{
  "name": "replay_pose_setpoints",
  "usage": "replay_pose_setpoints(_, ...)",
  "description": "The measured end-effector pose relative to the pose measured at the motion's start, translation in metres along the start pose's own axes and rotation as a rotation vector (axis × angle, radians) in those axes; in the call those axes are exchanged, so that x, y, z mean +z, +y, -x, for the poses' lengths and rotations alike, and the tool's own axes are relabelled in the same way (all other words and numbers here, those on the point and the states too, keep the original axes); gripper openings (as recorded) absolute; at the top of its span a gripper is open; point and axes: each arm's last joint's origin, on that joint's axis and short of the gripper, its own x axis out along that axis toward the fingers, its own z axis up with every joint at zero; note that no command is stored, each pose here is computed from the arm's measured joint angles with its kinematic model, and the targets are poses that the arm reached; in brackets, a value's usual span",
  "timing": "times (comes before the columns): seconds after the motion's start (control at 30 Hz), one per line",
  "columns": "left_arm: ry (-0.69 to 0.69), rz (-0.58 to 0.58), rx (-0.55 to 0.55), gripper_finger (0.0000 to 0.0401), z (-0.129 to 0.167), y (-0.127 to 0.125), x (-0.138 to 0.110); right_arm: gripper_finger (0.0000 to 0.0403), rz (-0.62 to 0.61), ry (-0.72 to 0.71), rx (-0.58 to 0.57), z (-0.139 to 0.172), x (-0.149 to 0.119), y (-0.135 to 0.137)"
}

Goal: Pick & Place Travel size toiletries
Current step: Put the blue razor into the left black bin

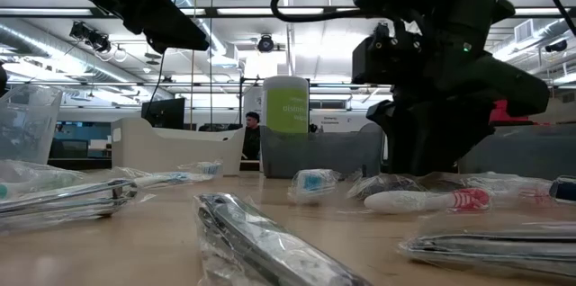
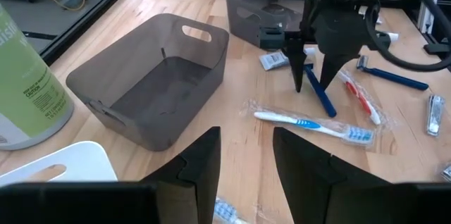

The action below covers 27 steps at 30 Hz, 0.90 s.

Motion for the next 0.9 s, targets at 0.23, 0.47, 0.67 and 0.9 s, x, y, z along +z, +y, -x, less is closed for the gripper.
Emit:
replay_pose_setpoints(0.23,0.004,-0.005,0.0,0.0138,0.0,0.0,0.0,0.0095,0.0,0.003,-0.006,-0.001,0.0,-0.001)
replay_pose_setpoints(0.47,0.003,-0.001,0.0,0.0138,0.0,0.0,0.0,0.003,-0.002,-0.009,0.027,0.006,0.004,0.0)
replay_pose_setpoints(0.67,0.003,-0.001,0.0,0.0138,0.0,0.0,0.0,0.003,0.028,-0.22,-0.06,0.062,0.04,-0.004)
replay_pose_setpoints(0.9,0.001,0.015,0.0,0.0138,0.0,0.0,0.0,0.0042,-0.062,-0.469,-0.739,0.125,0.061,-0.049)
